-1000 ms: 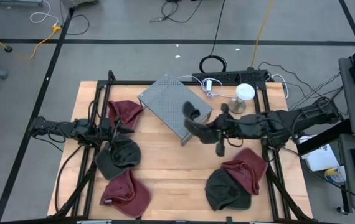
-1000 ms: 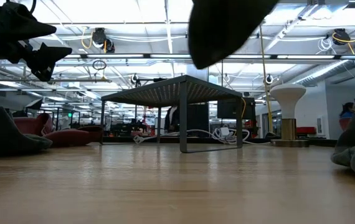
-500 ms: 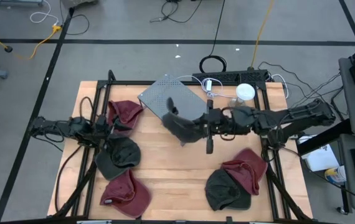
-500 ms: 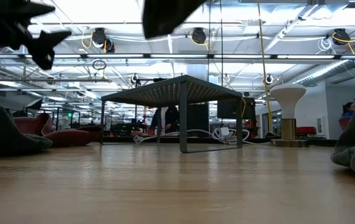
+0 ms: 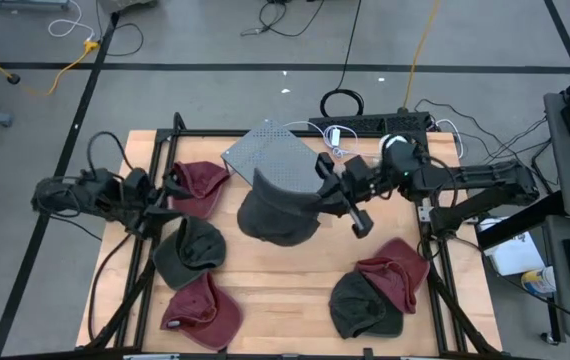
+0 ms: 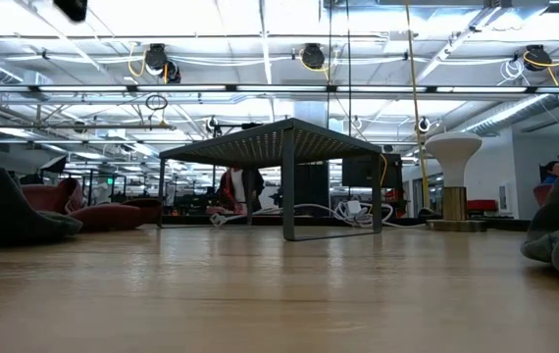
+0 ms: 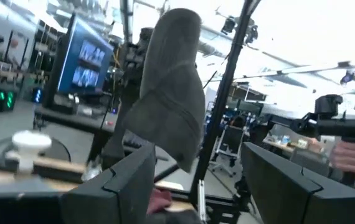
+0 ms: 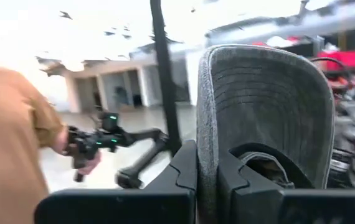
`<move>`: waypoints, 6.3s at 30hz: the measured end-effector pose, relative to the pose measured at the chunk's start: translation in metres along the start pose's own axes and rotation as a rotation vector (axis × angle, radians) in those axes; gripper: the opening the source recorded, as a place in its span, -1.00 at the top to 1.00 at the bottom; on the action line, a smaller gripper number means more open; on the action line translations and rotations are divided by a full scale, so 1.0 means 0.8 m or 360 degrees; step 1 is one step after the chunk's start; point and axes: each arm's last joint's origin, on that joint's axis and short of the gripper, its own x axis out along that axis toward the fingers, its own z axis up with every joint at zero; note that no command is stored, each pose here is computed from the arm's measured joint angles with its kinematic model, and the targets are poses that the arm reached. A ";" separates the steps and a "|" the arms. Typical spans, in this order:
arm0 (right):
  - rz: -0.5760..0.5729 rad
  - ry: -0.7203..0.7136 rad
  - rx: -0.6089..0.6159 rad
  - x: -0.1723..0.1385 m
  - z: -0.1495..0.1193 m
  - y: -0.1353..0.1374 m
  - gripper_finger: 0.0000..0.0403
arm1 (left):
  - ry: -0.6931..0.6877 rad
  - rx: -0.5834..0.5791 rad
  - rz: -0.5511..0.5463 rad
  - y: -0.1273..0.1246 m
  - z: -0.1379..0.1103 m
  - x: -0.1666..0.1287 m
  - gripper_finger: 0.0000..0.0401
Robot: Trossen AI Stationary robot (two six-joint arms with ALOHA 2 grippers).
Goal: Pick & Place hat
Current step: Put the top black cap on the shelf
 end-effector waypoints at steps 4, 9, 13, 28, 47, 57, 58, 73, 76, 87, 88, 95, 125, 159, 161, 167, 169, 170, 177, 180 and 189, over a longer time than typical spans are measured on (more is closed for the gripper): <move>0.0133 -0.0058 0.0015 -0.004 0.009 -0.003 0.99 | 0.0026 0.0091 -0.0005 -0.008 0.031 0.030 -0.20; 0.0237 -0.0053 0.0004 -0.008 0.012 -0.006 0.99 | 0.0086 0.0174 -0.0019 -0.014 0.057 0.077 -0.20; 0.0333 -0.0059 0.0019 -0.010 0.016 -0.006 0.99 | 0.0137 0.0252 -0.0012 -0.016 0.067 0.115 -0.20; 0.0570 0.0011 0.0060 -0.012 0.016 0.000 0.99 | 0.0252 0.0362 -0.0047 -0.012 0.065 0.236 -0.20; 0.0617 0.0032 0.0072 -0.012 0.016 0.001 0.98 | 0.0210 0.0054 -0.0371 -0.015 0.059 0.266 0.34; 0.0576 0.0014 0.0070 -0.011 0.016 0.001 0.97 | 0.0187 0.0070 -0.0418 -0.012 0.062 0.266 0.89; 0.0567 0.0011 0.0071 -0.011 0.016 0.000 0.97 | 0.0179 0.0071 -0.0435 -0.011 0.063 0.266 0.93; 0.0159 -0.0058 0.0146 -0.026 0.029 -0.005 0.33 | -0.0056 0.0036 -0.0429 -0.001 0.093 0.257 0.95; -0.0048 -0.0076 0.0184 -0.033 0.033 -0.004 0.30 | -0.0115 0.0114 -0.0371 0.001 0.103 0.250 0.95; -0.0351 -0.0217 0.0322 -0.049 0.048 0.001 0.35 | -0.0339 0.0499 -0.0064 -0.007 0.141 0.219 0.95; -0.0364 -0.0228 0.0355 -0.049 0.048 0.000 0.35 | -0.0348 0.0548 -0.0044 -0.007 0.143 0.217 0.95; -0.0394 -0.0195 0.0459 -0.048 0.043 -0.001 0.36 | -0.0468 0.0909 0.0168 -0.011 0.163 0.199 0.95; -0.0620 -0.0778 0.0923 -0.023 0.036 -0.033 -0.41 | -0.0799 0.1261 0.0381 -0.033 0.182 0.190 0.95; -0.0124 -0.0746 0.1213 -0.010 0.043 0.013 -0.41 | -0.0729 0.1169 0.0373 -0.006 0.119 0.260 0.95; -0.0180 -0.0745 0.1297 -0.009 0.040 0.010 -0.41 | -0.0730 0.1174 0.0347 -0.007 0.119 0.260 0.95; -0.0346 -0.0659 0.1441 -0.007 0.027 0.004 -0.41 | -0.0676 0.1112 0.0323 -0.005 0.113 0.264 0.95; -0.0431 -0.0605 0.1463 -0.006 0.020 0.001 -0.41 | -0.0670 0.1102 0.0318 -0.005 0.112 0.264 0.95; -0.0463 -0.0578 0.1470 -0.006 0.017 -0.001 -0.41 | -0.0673 0.1092 0.0311 -0.005 0.112 0.264 0.95; -0.0589 -0.0556 0.1473 -0.007 0.011 -0.006 -0.26 | -0.0650 0.1028 0.0294 -0.004 0.110 0.265 0.95; -0.0591 -0.0576 0.1467 -0.008 0.012 -0.007 -0.09 | -0.0602 0.1024 0.0303 -0.003 0.108 0.266 0.95; -0.0492 -0.0525 0.1477 -0.010 0.016 -0.003 0.56 | -0.0607 0.1067 0.0388 -0.003 0.113 0.262 0.96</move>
